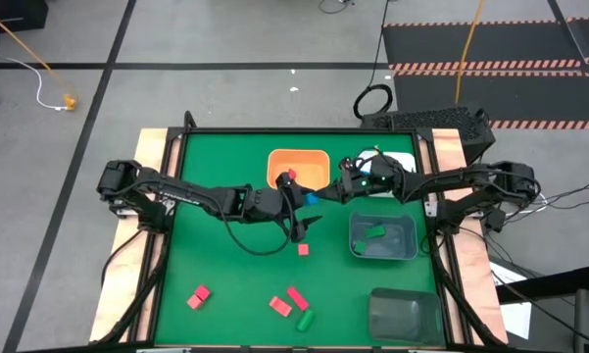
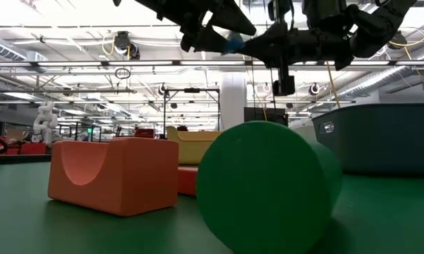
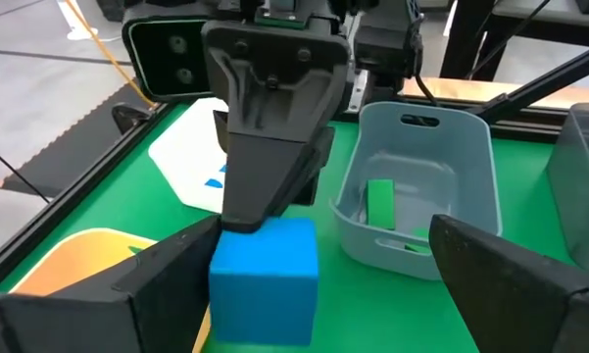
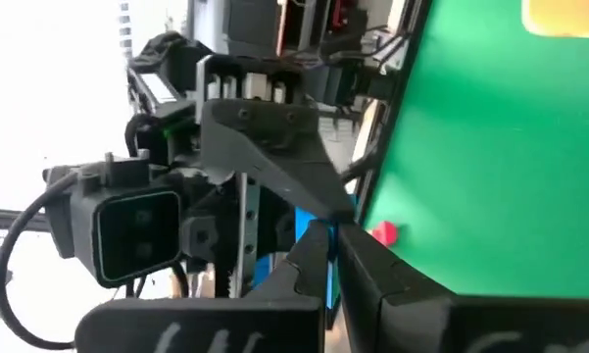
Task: Sort & place blocks by color
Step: Put the blue block into the white bin
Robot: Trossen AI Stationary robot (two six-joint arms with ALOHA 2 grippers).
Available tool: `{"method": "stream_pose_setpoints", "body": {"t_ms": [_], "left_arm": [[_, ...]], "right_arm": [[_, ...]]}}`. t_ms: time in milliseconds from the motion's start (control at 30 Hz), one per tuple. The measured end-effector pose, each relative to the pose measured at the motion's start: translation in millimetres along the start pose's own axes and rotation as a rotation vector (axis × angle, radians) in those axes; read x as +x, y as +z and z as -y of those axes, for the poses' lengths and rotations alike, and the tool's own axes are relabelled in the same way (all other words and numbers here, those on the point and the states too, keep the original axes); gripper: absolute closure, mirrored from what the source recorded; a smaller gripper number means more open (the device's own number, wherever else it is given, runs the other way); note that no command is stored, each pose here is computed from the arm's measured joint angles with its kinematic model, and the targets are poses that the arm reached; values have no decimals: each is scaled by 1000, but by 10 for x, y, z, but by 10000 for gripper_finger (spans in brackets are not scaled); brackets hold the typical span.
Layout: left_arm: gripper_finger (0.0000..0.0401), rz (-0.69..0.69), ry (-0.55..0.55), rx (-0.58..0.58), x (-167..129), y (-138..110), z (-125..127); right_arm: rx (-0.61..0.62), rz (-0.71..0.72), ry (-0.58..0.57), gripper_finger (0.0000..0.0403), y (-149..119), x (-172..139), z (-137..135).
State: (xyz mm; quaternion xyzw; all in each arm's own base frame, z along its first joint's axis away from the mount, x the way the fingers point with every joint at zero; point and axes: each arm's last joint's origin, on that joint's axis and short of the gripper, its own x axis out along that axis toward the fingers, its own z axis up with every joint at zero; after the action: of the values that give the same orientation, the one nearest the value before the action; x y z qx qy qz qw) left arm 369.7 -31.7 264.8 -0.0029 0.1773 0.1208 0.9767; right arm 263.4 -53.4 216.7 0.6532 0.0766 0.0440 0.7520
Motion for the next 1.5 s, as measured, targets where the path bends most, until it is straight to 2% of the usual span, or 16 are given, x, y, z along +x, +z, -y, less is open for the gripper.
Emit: {"method": "stream_pose_setpoints", "body": {"t_ms": [167,433,833,1133,1500], "left_arm": [[41,-1,-2,0,-1,-3,4],[41,-2,-2,-1,-1,-4,4],[41,-9,-2,0,-1,-10,4],[41,-9,-3,-12,-1,-10,4],[41,-10,-3,-19,-1,-11,4]], "right_arm": [[5,-38,-99,402,93,-98,91],[15,-140,-156,402,183,-300,96],[-15,22,-334,402,441,-925,88],[-75,169,-575,403,518,-1311,213],[-143,232,-659,403,546,-1608,214]]}}
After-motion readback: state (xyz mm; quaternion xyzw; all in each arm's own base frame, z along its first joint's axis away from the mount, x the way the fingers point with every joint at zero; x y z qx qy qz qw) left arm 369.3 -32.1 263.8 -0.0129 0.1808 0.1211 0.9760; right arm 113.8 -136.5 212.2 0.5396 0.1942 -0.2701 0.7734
